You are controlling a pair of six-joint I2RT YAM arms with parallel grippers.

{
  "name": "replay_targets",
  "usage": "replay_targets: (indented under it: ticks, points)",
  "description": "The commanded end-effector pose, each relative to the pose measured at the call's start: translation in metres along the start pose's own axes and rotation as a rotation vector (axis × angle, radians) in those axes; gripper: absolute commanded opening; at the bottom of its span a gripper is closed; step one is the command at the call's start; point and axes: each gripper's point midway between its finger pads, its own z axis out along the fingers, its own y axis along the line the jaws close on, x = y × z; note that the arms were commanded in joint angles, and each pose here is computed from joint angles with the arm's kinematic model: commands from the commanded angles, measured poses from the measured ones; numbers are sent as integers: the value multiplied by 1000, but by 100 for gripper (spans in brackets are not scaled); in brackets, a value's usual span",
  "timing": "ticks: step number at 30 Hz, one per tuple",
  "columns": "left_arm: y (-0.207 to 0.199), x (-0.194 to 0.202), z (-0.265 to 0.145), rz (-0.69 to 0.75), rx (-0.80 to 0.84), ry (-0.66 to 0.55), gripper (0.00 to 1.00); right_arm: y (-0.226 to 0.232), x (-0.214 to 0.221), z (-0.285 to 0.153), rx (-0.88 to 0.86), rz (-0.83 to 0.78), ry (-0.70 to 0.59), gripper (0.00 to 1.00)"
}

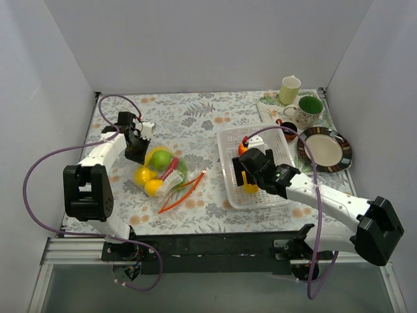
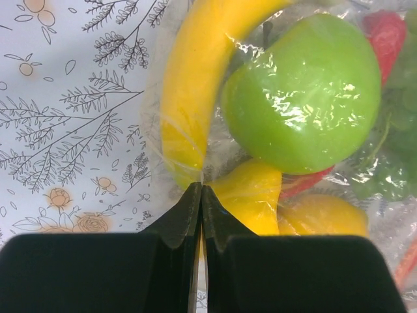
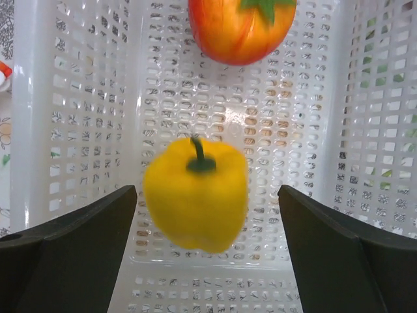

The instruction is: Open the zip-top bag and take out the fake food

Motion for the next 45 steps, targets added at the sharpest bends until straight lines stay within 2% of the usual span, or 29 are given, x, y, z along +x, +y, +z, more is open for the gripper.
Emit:
replay_targets:
  ticks: [1,4,7,9,13,15,16,17,18,19,21,22,24,25,26,34,42,45]
  points:
    - [-10,-22,-13,-25,52,-61,0,1,-39,-7,3,-10,-71,98]
    - [-6,-25,-14,-27,29,-73,0,18,-66,-18,-76,-23,-150,99]
    - [-3,-19,-8,-26,16,-53,0,60,-79,-33,-271,-62,-212,99]
    - [-1,-14,-3,-27,2,-41,0,91,-75,-43,-392,-108,-227,99]
    - [3,-11,2,-26,-19,-36,0,138,-55,-37,-487,-190,-208,98]
    - [4,-14,2,-28,-26,-42,0,156,-47,-34,-518,-204,-197,91]
    - [5,-14,2,-30,-26,-42,0,165,-39,-25,-521,-218,-170,86]
    - [6,-15,2,-29,-28,-41,0,173,-39,-23,-542,-214,-167,74]
    - [6,-15,1,-30,-31,-40,0,178,-37,-21,-552,-216,-160,68]
    - [6,-14,2,-27,-31,-37,0,182,-33,-14,-551,-220,-143,58]
    - [6,-12,3,-26,-34,-33,0,191,-27,-7,-568,-223,-125,48]
    - [7,-11,3,-22,-39,-31,0,197,-33,-8,-586,-210,-147,36]
    - [9,-10,4,-21,-49,-32,0,206,-29,-6,-610,-205,-140,19]
    - [9,-8,5,-19,-50,-26,0,210,-26,-6,-625,-201,-132,4]
    - [9,-8,6,-16,-52,-26,0,215,-22,-8,-641,-204,-126,1]
    - [10,-8,8,-45,-61,-27,0,264,-8,-31,-843,-185,-150,1]
    - [8,-3,6,-42,-60,-27,0,282,4,-1,-795,-174,-86,1]
    - [9,-3,4,-35,-63,-29,0,286,-4,9,-753,-166,-98,3]
